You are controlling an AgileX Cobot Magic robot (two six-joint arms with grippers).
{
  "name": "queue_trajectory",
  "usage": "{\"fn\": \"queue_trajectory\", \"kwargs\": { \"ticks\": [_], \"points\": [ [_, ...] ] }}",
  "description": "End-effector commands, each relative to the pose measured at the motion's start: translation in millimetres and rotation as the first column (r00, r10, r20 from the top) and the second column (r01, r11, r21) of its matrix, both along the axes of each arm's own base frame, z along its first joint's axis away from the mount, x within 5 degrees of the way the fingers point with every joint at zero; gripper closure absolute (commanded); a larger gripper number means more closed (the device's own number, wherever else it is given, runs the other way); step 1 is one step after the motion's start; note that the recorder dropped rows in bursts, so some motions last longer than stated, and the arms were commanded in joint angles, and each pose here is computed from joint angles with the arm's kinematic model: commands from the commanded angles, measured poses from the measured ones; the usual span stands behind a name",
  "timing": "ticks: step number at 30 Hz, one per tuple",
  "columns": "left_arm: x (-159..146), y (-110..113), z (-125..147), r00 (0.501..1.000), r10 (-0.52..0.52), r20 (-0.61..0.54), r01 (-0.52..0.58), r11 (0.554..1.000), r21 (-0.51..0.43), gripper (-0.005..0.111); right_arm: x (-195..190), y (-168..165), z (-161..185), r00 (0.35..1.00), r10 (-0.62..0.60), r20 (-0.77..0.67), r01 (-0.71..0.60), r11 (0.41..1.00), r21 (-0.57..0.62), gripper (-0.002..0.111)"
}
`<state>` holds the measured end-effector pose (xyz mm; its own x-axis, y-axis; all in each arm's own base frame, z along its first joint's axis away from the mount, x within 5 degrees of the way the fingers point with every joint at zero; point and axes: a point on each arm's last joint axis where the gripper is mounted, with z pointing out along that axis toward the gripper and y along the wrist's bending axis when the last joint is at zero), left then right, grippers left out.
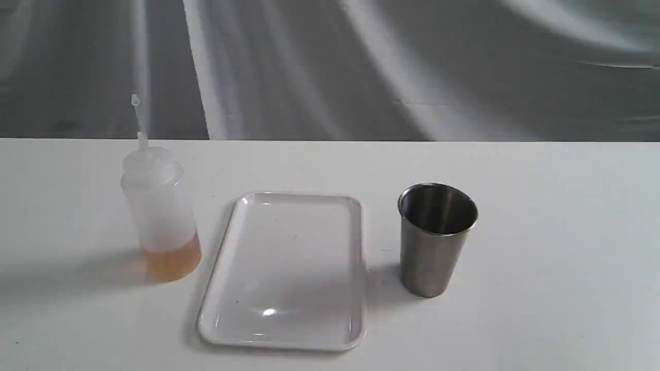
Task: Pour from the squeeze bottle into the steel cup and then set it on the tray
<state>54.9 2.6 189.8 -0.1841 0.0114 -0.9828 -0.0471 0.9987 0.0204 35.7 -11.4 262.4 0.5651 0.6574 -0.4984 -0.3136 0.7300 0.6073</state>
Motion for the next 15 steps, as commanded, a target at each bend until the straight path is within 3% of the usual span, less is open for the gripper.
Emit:
{"fn": "queue_trajectory", "kwargs": {
  "ticks": [1, 5, 9, 12, 15],
  "points": [
    [0.1, -0.4, -0.7, 1.000, -0.008, 0.006, 0.008, 1.000, -0.003, 0.107, -1.8, 8.0, 2.7, 0.997, 0.073, 0.037, -0.071, 0.995, -0.066, 0.108],
    [0.1, -0.4, -0.7, 1.000, -0.008, 0.006, 0.008, 1.000, -0.003, 0.107, -4.6, 16.9, 6.3, 0.990, 0.123, 0.075, -0.110, 0.980, -0.166, 0.108],
    [0.1, -0.4, -0.7, 1.000, -0.008, 0.006, 0.008, 1.000, -0.003, 0.107, -5.5, 23.7, 6.7, 0.973, 0.215, 0.080, -0.197, 0.963, -0.182, 0.108],
    [0.1, -0.4, -0.7, 1.000, -0.008, 0.006, 0.008, 1.000, -0.001, 0.107, -3.2, 32.4, 2.7, 0.978, 0.206, 0.015, -0.190, 0.927, -0.324, 0.108],
    [0.1, -0.4, -0.7, 1.000, -0.008, 0.006, 0.008, 1.000, -0.001, 0.107, -5.4, 42.8, 15.9, 0.987, 0.152, -0.046, -0.153, 0.833, -0.532, 0.108]
  ]
}}
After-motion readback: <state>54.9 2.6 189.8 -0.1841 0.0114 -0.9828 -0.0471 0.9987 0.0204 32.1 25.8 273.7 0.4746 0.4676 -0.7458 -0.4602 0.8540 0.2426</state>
